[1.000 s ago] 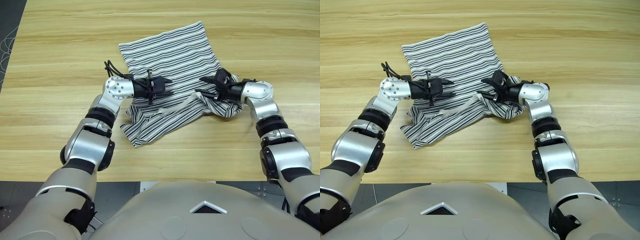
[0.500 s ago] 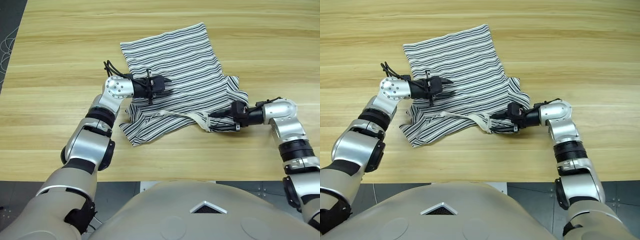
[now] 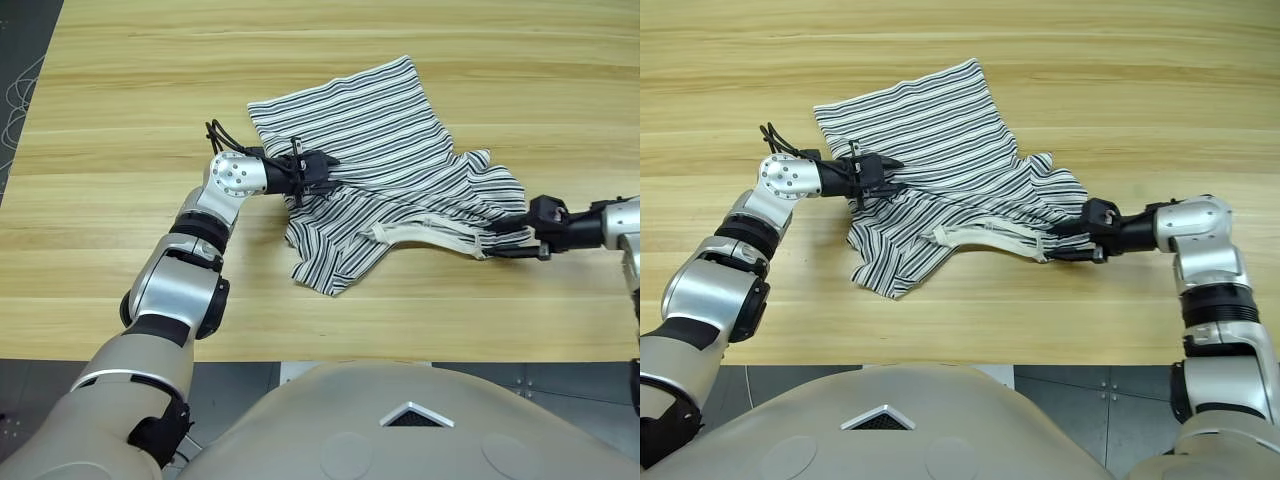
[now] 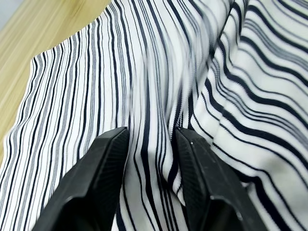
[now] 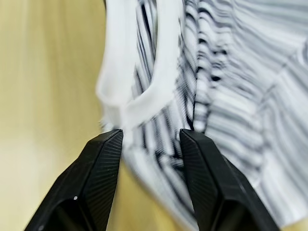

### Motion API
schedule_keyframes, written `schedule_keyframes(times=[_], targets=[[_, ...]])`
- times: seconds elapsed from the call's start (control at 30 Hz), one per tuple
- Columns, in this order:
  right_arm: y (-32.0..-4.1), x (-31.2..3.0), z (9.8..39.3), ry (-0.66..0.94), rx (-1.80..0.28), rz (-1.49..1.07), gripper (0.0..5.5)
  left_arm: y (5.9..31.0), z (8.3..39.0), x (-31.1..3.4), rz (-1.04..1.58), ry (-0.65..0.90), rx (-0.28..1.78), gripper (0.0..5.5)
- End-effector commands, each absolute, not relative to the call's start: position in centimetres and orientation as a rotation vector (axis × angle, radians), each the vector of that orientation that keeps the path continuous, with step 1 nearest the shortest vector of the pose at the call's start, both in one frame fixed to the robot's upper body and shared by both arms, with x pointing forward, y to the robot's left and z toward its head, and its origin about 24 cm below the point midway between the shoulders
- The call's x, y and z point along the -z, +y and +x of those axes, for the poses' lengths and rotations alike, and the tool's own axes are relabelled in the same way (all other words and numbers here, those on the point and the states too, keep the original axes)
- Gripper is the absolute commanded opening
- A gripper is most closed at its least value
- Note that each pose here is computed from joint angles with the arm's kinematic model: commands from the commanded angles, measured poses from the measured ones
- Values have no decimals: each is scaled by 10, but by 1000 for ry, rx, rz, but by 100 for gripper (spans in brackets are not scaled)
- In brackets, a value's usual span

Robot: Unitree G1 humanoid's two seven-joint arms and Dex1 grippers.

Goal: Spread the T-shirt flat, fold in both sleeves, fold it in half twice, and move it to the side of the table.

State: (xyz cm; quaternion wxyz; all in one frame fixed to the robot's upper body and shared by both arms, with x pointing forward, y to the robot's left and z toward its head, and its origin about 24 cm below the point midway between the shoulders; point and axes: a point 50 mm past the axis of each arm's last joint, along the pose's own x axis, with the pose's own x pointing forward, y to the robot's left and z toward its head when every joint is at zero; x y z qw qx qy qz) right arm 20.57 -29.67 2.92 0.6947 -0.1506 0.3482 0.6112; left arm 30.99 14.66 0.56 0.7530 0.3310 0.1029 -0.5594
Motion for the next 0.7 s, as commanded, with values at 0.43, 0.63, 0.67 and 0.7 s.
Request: schedule_keyframes(times=[0.43, 0.63, 0.67, 0.7], targets=[[-278, -75, 239, 355, -1306, -107, 218, 141, 314, -41, 691, 36, 1326, 183], [-230, -76, 301, 152, -1098, -124, 218, 130, 301, -69, 712, -142, 1401, 183], [-217, -68, 313, 162, -1047, -149, 218, 130, 295, -69, 719, -142, 1428, 183], [-201, -59, 325, 186, -997, -198, 218, 131, 284, -67, 719, -126, 1488, 183]])
